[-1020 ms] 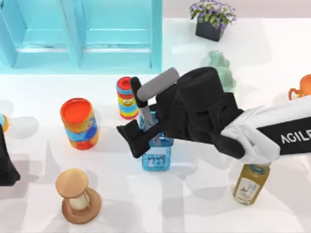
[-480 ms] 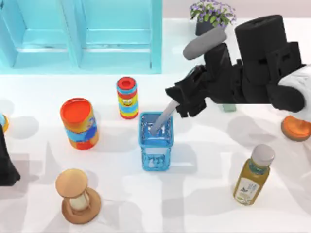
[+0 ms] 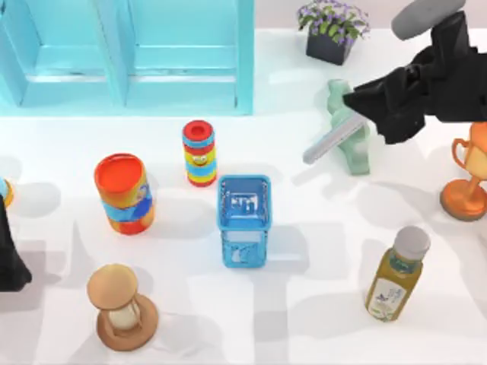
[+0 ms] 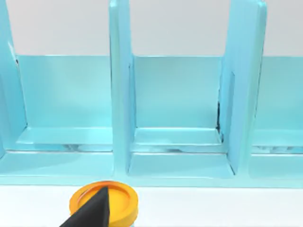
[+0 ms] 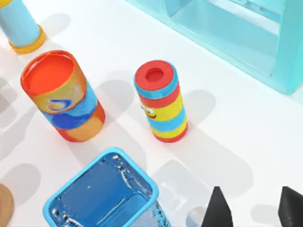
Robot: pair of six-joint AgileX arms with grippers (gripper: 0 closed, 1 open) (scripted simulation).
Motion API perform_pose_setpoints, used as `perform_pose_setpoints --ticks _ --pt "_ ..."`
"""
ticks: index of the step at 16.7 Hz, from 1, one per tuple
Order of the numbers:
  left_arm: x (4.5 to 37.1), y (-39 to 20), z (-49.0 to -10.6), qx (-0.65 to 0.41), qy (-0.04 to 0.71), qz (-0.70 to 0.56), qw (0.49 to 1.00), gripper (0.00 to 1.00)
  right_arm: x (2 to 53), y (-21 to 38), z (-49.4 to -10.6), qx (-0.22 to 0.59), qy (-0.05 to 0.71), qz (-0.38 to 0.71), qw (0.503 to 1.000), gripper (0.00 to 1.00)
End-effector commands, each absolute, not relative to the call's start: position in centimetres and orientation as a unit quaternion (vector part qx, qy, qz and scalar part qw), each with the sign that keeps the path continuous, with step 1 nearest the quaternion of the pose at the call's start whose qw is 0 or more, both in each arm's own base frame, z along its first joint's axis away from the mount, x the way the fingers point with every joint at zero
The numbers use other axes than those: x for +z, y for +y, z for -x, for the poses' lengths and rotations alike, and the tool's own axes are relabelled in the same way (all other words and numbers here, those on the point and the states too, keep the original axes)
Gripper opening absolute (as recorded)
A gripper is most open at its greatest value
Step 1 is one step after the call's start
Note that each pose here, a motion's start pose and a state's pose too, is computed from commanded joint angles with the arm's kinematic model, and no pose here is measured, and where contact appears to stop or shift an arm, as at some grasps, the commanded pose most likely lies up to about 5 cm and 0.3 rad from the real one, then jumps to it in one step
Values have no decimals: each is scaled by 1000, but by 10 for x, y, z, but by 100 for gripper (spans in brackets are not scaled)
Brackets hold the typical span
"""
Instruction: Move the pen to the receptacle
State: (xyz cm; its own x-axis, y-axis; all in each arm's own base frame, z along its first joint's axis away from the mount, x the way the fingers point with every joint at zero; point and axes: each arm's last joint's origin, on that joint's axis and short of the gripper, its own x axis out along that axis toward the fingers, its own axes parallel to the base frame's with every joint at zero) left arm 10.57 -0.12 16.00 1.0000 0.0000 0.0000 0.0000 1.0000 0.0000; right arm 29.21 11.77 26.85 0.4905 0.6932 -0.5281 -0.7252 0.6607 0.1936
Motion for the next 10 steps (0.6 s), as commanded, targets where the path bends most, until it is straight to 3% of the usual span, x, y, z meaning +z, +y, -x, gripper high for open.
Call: perform_pose_setpoints --ticks 6,10 --pt "160 -1 -106 0 0 0 1000 100 271 112 -297 406 289 32 867 0" --pt "160 -1 -106 0 0 0 1000 100 293 69 -318 362 291 52 884 0"
